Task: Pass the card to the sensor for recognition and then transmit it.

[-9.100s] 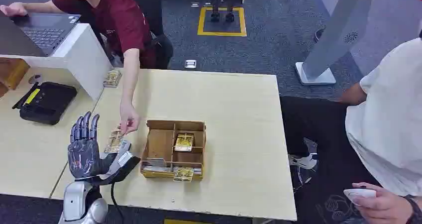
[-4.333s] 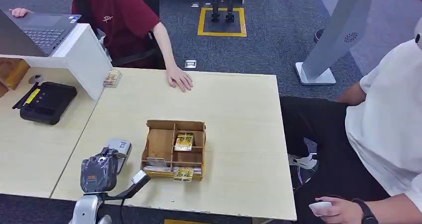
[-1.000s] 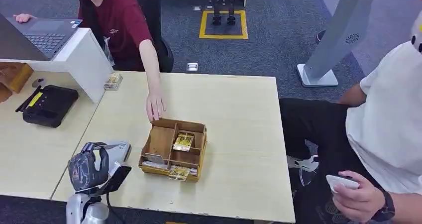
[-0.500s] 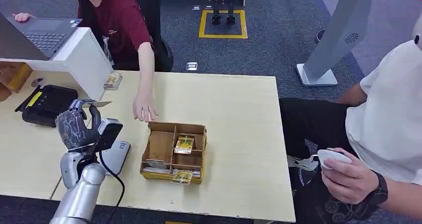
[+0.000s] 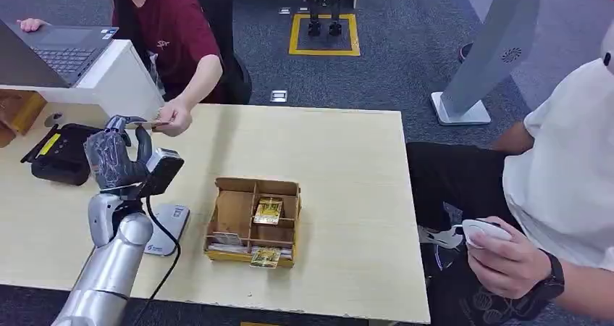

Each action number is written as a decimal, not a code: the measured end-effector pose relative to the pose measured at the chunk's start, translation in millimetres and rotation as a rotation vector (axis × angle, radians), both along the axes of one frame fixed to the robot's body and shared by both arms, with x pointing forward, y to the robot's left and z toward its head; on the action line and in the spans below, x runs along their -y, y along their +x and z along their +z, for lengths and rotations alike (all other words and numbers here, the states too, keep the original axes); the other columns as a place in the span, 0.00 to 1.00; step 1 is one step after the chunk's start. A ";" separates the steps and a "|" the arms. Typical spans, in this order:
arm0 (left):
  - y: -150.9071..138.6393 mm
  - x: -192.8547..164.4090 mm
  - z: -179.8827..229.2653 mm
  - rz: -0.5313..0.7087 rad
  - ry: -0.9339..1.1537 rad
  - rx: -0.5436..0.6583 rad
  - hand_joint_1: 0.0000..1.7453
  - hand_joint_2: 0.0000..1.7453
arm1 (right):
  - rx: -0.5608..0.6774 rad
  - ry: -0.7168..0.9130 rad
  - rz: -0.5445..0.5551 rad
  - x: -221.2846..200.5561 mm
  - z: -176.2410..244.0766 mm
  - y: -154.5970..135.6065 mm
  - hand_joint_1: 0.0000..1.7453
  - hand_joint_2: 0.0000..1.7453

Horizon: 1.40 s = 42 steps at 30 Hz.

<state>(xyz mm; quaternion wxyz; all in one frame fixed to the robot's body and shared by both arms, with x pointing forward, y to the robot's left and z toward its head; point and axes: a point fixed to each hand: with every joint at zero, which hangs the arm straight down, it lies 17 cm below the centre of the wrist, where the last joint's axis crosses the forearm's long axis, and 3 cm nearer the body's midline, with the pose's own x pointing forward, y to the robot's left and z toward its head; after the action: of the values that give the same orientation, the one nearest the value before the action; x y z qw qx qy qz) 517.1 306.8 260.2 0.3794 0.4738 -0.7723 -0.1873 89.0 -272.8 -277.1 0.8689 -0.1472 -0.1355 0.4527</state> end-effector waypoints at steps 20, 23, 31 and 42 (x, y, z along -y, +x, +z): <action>13.0 8.0 -31.3 -0.168 -0.232 -0.174 0.00 1.00 | 0.008 -0.004 -0.019 1.7 0.3 0.4 0.00 1.00; 10.8 9.9 -33.4 -0.187 -0.257 -0.196 0.00 1.00 | 0.008 -0.007 -0.023 2.4 0.1 -1.5 0.00 1.00; -7.9 26.4 -34.8 -0.298 -0.247 -0.234 0.00 1.00 | 0.004 -0.007 -0.037 4.0 -0.3 -4.2 0.00 1.00; -67.4 54.9 -38.8 -0.429 -0.008 -0.238 0.00 1.00 | -0.003 -0.011 -0.061 9.9 -1.0 -8.6 0.00 1.00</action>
<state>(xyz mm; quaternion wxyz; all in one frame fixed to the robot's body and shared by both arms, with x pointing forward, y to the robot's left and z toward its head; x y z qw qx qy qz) 449.7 251.9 221.4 0.4211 0.2719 -0.8059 -0.3151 80.4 -282.7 -278.1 0.8817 -0.1554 -0.1273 0.4268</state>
